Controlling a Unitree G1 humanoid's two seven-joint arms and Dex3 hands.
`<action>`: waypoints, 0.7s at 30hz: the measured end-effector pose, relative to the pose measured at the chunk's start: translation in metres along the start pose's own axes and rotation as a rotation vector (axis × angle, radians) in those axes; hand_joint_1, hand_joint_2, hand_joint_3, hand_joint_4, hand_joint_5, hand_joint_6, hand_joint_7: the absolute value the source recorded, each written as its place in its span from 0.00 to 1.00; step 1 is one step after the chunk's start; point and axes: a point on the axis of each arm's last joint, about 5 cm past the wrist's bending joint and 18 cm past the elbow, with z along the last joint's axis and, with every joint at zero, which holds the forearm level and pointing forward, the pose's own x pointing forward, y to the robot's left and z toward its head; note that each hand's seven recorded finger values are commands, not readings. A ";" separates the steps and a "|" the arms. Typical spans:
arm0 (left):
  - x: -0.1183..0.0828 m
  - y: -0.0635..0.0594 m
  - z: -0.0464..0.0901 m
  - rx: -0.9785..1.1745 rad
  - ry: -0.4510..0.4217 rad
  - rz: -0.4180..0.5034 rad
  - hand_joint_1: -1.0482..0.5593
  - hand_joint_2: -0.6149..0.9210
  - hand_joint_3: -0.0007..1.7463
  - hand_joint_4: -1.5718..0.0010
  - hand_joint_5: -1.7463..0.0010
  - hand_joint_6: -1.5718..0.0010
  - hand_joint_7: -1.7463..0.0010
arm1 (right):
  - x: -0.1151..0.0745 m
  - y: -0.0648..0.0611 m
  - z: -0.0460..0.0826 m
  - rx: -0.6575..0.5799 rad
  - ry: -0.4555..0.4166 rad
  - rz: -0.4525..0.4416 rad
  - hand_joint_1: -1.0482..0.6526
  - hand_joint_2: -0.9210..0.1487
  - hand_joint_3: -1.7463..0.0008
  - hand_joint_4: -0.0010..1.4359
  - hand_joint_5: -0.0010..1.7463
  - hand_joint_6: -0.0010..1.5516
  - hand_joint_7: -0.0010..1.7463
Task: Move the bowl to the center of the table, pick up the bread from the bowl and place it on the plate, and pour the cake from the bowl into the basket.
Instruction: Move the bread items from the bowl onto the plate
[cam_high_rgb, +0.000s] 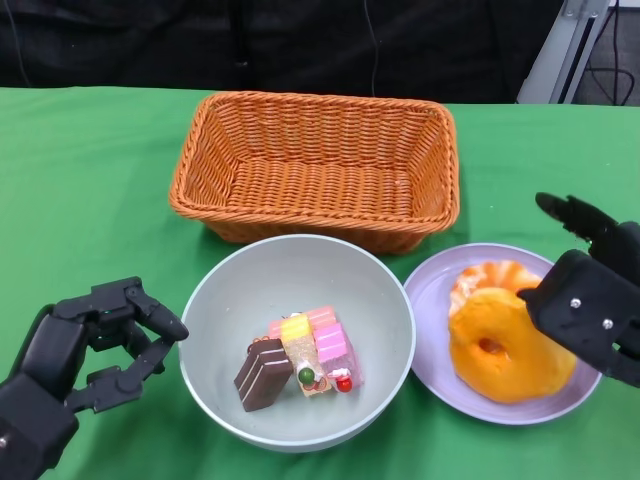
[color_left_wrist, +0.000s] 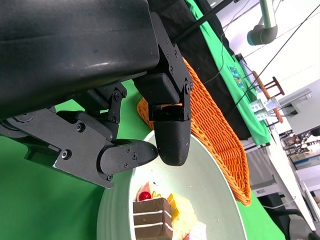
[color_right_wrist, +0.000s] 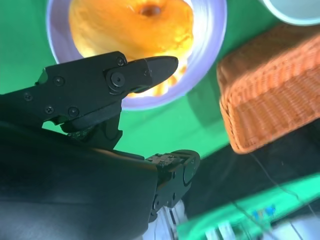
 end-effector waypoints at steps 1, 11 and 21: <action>0.000 0.000 0.000 0.001 0.000 -0.001 0.59 0.89 0.35 0.48 0.21 0.47 0.38 | 0.000 0.001 0.001 0.004 -0.013 -0.017 0.33 0.00 0.93 0.64 0.29 0.19 0.00; -0.001 0.001 0.000 0.003 0.000 -0.001 0.59 0.89 0.36 0.48 0.21 0.46 0.38 | -0.003 -0.005 0.006 0.011 -0.036 -0.074 0.32 0.00 0.91 0.60 0.25 0.19 0.00; -0.001 0.002 0.000 0.008 0.000 -0.002 0.59 0.89 0.35 0.47 0.22 0.46 0.39 | -0.015 -0.018 0.016 0.084 -0.101 -0.164 0.33 0.00 0.92 0.64 0.29 0.25 0.02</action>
